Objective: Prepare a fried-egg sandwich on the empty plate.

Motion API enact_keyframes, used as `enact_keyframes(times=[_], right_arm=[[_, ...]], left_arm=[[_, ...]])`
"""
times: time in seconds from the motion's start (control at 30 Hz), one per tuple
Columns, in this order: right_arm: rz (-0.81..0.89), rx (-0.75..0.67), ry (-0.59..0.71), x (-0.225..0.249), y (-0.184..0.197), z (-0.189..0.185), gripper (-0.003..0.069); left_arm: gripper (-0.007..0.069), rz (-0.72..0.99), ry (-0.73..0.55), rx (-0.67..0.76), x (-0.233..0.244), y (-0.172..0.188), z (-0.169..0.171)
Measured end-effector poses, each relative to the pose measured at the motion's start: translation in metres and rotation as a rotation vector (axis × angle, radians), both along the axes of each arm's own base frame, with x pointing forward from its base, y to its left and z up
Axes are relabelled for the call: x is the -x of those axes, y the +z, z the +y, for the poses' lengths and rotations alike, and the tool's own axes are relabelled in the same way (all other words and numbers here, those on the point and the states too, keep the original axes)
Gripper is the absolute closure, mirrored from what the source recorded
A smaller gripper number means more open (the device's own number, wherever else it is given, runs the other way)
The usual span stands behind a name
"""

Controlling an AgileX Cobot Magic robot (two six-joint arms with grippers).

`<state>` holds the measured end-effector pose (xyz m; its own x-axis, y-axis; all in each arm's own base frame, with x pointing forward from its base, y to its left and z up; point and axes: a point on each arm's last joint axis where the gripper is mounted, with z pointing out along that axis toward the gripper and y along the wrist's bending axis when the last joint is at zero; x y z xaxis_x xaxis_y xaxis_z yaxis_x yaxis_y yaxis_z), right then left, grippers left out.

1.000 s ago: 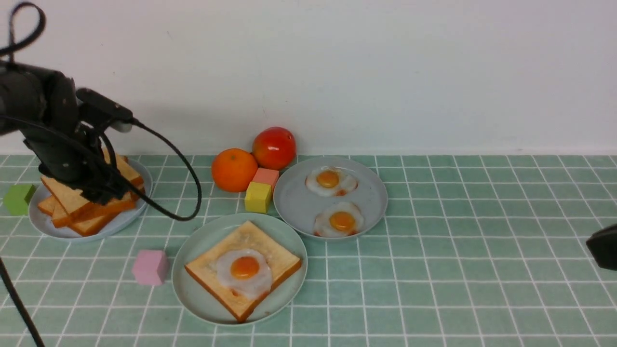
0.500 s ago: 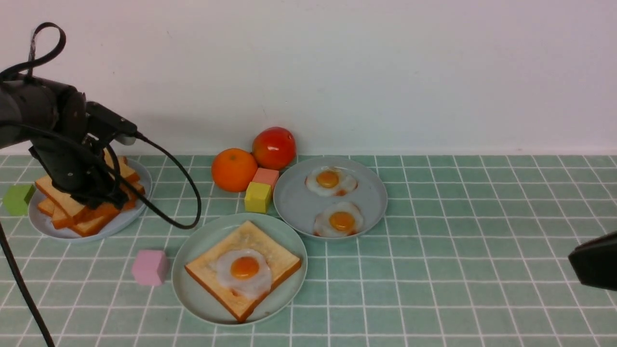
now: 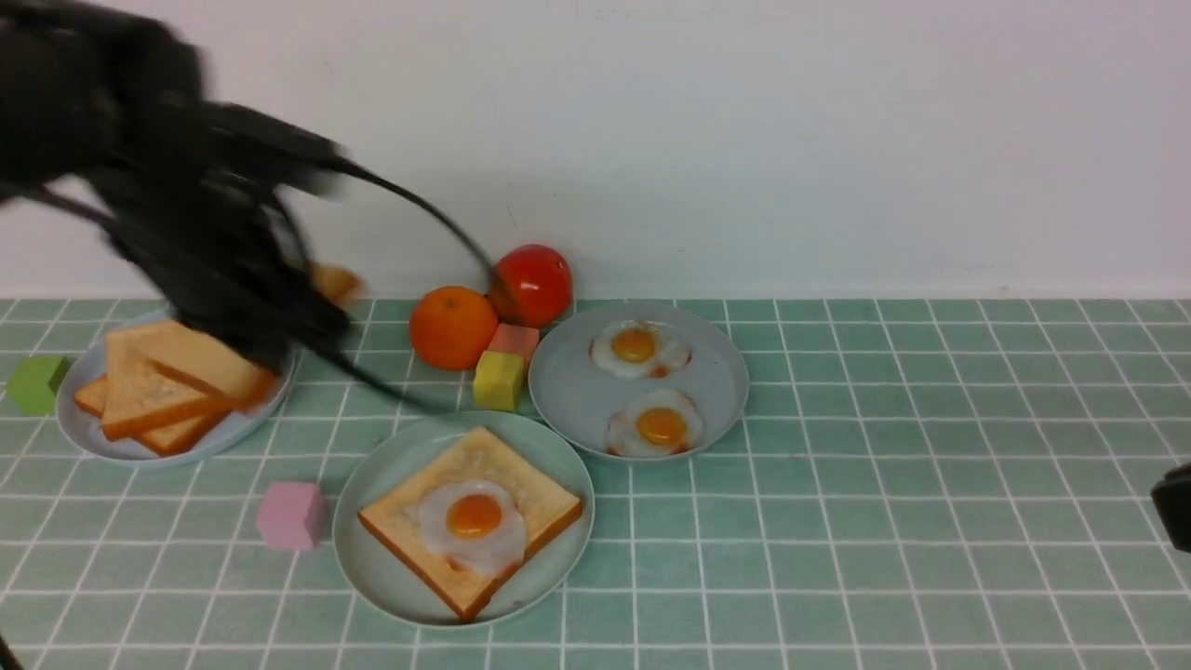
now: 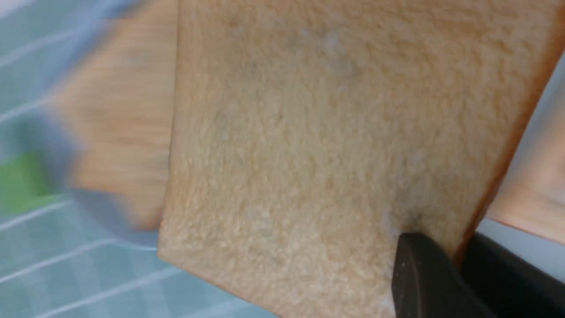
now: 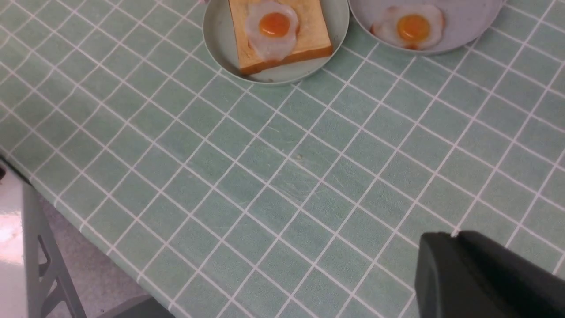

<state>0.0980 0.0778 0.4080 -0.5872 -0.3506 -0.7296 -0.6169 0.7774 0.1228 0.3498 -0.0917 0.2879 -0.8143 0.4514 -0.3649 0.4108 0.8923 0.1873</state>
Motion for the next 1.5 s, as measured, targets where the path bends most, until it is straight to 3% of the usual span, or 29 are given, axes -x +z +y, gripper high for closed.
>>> enact_keyframes(times=[0.13, 0.33, 0.67, 0.9, 1.07, 1.13, 1.33, 1.43, 1.5], right_arm=[[-0.015, -0.009, 0.000, 0.004, 0.002, -0.003, 0.0593], [-0.019, -0.032, 0.008, 0.009, 0.004, -0.004, 0.0589], [-0.016, -0.037, 0.011, 0.010, 0.004, -0.004, 0.0583], [-0.016, -0.037, 0.011, 0.010, 0.004, -0.004, 0.0582], [-0.016, -0.037, 0.011, 0.010, 0.004, -0.004, 0.0576], [-0.016, -0.037, 0.011, 0.010, 0.004, -0.004, 0.0573], [-0.016, -0.037, 0.011, 0.010, 0.004, -0.004, 0.0571], [-0.016, -0.037, 0.011, 0.010, 0.004, -0.004, 0.0566], [-0.014, -0.036, 0.012, 0.011, 0.004, -0.004, 0.0564]], left_arm=[[0.0552, 0.056, -0.212, -0.049, 0.048, -0.027, -0.082], [0.0552, 0.026, -0.272, -0.113, 0.061, -0.051, -0.123], [0.0552, 0.085, -0.206, -0.122, 0.053, -0.087, -0.133], [0.0551, 0.085, -0.166, -0.113, 0.051, -0.093, -0.134], [0.0455, 0.078, -0.166, -0.108, 0.050, -0.093, -0.134], [0.0363, 0.074, -0.160, -0.102, 0.050, -0.092, -0.135], [0.0238, 0.092, -0.112, -0.049, 0.049, -0.075, -0.140], [0.0234, 0.100, -0.084, 0.004, 0.053, -0.052, -0.141], [0.0274, 0.061, -0.086, 0.064, 0.063, -0.025, -0.139]])
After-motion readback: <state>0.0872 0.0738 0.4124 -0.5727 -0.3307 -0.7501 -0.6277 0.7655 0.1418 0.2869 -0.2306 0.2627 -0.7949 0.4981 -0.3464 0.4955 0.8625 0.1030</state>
